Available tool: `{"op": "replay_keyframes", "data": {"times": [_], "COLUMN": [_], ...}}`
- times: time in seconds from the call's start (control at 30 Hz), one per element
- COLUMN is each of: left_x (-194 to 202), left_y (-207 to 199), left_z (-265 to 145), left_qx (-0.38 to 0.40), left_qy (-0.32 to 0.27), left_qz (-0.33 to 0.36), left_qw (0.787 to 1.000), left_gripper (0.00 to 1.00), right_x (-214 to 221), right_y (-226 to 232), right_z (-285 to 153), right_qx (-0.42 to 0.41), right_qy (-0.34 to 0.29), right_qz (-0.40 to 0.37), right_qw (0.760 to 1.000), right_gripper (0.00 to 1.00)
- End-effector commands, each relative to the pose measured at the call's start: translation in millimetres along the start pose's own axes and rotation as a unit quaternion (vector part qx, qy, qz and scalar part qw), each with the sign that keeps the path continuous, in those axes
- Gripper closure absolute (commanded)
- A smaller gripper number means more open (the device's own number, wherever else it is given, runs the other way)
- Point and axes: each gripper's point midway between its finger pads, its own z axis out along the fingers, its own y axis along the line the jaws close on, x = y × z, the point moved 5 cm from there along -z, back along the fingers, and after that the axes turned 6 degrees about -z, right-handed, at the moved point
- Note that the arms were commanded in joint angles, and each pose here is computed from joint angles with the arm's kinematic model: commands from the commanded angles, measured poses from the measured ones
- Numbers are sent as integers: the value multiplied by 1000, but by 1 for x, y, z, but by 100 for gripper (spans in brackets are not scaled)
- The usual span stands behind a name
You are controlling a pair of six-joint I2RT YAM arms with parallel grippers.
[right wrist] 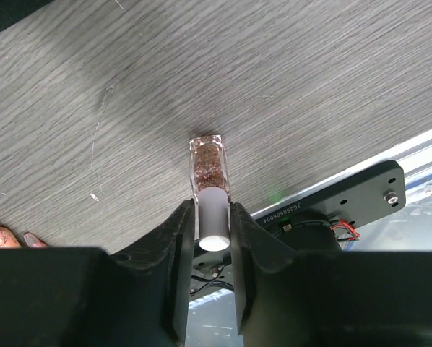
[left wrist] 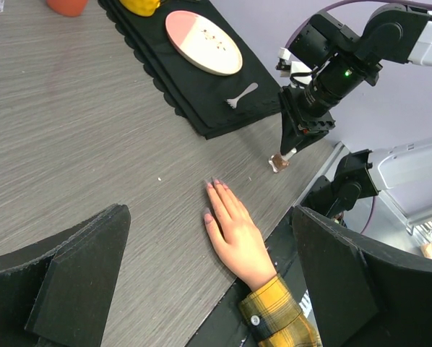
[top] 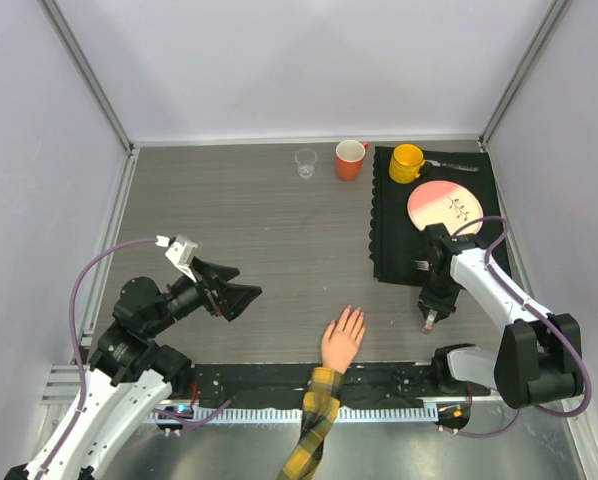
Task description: Paint the nails
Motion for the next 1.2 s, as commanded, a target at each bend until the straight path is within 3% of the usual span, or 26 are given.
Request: {"op": "replay_keyframes", "data": {"times": [0.0, 0.1, 0.23, 0.43, 0.63, 0.73, 0.87, 0.97, 1.1, 1.17], "left_x": [-10, -10, -8, -2, 9, 11, 5, 9, 24, 30], "left_y": [-7, -7, -4, 1, 3, -2, -24, -39, -64, -68], "left_z": [-1, 0, 3, 13, 31, 43, 59, 71, 81, 86], "left_qx": [12, 10, 5, 4, 27, 59, 142, 190, 278, 301], "left_qy": [-13, -11, -3, 24, 87, 138, 194, 221, 219, 223], "left_qz": [17, 16, 12, 1, -20, -22, 3, 57, 162, 177], "left_qw": [1000, 1000, 1000, 1000, 996, 988, 971, 955, 921, 910], "left_gripper": [0, 0, 0, 0, 3, 7, 15, 26, 29, 30], "right_x": [2, 4, 6, -4, -1, 4, 24, 37, 47, 52], "right_y": [-2, -1, 5, 51, 107, 119, 135, 139, 136, 134], "right_z": [-1, -2, -5, -27, -70, -83, -113, -133, -154, -166], "right_qx": [15, 12, -17, -97, -261, -311, -409, -446, -468, -479], "right_qy": [0, -2, -6, -91, -203, -215, -191, -179, -182, -183], "right_qz": [-4, -6, -13, -123, -201, -248, -332, -383, -433, -453], "right_qw": [1000, 1000, 1000, 983, 922, 892, 828, 789, 749, 729], "right_gripper": [73, 80, 99, 99, 99, 99, 99, 99, 99, 99]}}
